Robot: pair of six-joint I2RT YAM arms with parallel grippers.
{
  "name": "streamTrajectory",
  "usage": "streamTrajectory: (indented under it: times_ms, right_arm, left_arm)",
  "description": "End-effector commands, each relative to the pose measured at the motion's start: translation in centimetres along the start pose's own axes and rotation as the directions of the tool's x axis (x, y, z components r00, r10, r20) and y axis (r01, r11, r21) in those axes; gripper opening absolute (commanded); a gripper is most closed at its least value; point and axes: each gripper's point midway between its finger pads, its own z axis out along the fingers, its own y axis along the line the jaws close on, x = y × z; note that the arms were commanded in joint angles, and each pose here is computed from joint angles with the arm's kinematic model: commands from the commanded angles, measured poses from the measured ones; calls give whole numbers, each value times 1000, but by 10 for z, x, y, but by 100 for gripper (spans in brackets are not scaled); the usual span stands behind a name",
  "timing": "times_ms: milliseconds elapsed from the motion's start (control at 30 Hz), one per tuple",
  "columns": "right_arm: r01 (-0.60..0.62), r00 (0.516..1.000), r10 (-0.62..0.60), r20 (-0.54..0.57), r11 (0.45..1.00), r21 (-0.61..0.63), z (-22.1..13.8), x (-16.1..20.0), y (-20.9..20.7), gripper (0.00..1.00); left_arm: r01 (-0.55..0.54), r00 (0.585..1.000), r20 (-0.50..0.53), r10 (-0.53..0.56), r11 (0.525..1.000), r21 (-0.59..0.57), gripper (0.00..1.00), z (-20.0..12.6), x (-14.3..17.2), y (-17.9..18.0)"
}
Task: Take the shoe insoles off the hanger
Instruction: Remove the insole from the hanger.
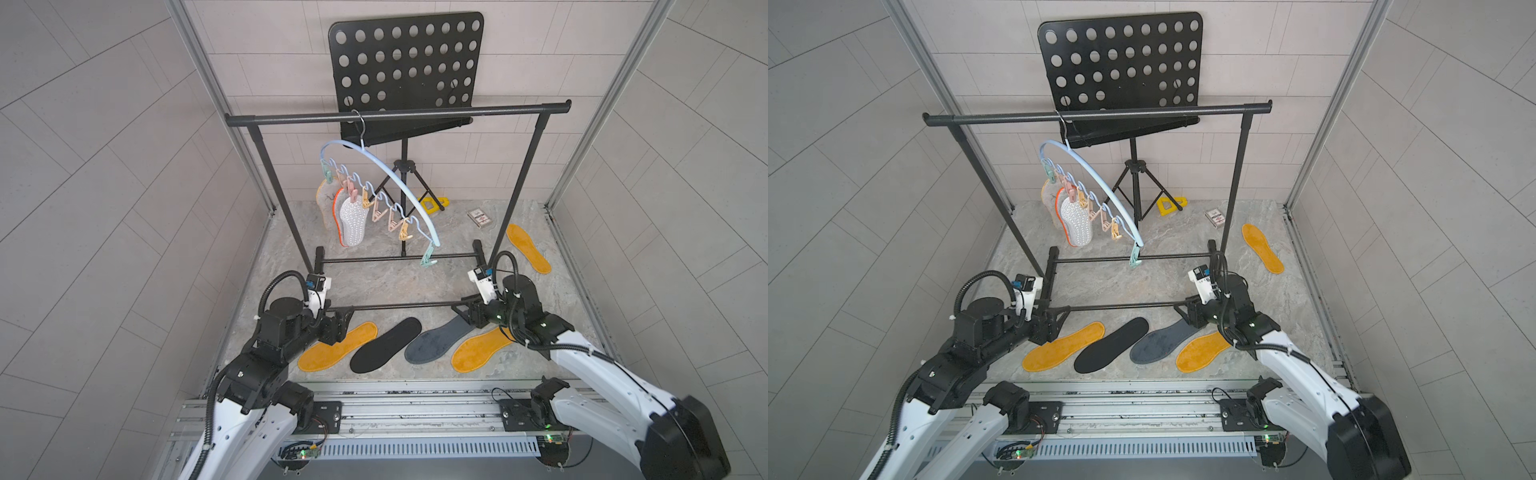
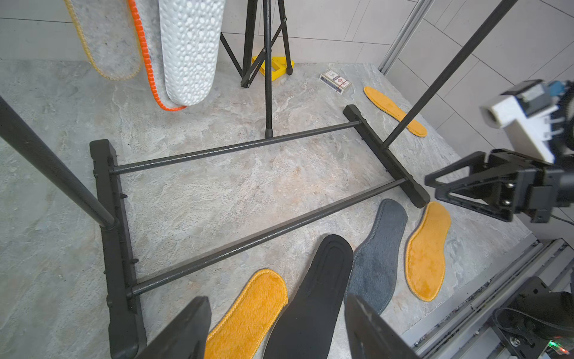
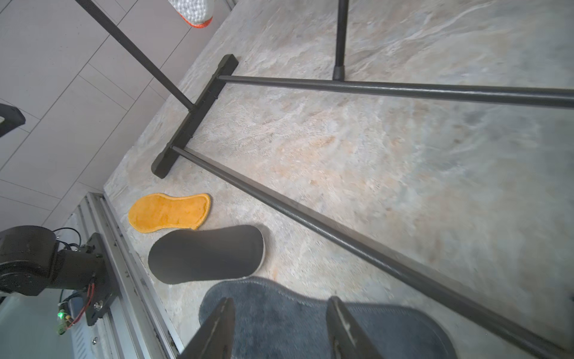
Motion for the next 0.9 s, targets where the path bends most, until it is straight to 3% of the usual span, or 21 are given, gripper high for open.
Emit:
streamTrajectory:
  times_ms: [0,267,467,667,867]
  right_arm:
    - [120,984,-95,149,978,-171,17,-77,38,54]
    - [249,950,-162,267,908,-337,83,-185,74,61]
    - [347,913,-204,353,843,-411,113,-242,89,63]
    - [418,878,-234,418,800,-431,127,-275,97,67]
    - [472,857,-259,446,743,-476,129,-282,118,68]
  left_arm:
    - [9,1000,16,-9,1000,1,74,4,-1,0]
    - [2,1000,12,-2,999,39,73,4,0,-6]
    - [-9,1000,-7,9,998,60,73,6,2,-12]
    - [-21,1000,-8,21,998,64,72,5,4,-15]
    - [-35,999,-22,37,996,85,72,7,6,-20]
